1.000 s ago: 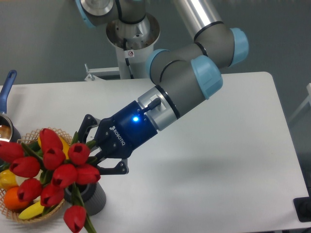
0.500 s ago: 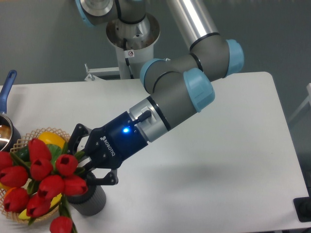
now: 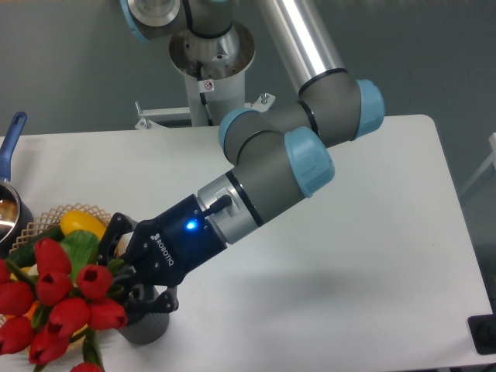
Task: Insert the flowers into the vase
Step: 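Lower the tulip stems down into the black vase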
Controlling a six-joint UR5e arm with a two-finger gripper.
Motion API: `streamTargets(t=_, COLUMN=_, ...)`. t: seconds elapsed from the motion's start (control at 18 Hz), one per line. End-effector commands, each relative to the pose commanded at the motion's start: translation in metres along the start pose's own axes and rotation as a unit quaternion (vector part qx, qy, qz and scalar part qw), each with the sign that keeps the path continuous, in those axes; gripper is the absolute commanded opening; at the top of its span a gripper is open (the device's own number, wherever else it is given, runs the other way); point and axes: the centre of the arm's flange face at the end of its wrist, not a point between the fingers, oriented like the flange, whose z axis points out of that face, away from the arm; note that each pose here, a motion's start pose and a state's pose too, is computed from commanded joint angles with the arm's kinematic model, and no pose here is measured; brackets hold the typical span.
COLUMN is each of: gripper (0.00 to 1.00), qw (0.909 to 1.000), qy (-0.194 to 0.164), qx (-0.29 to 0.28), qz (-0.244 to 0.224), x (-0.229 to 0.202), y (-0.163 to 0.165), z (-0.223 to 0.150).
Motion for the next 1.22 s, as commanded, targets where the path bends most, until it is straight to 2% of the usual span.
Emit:
streamTargets(t=0.67, gripper=0.19, qw=0.9999, qy=0.009, qx=-0.004, qz=-0.013, x=0.002, y=0.018, z=0.011)
streamTargets(t=1.0, gripper=0.19, qw=0.9998, qy=0.015, qx=-0.009, qz=0.009, x=0.005, y=0.047, z=0.016)
streamTargets(t=1.22, gripper=0.19, qw=0.9998, qy=0.014, qx=-0.009, qz=0.014, x=0.003, y=0.054, z=0.013)
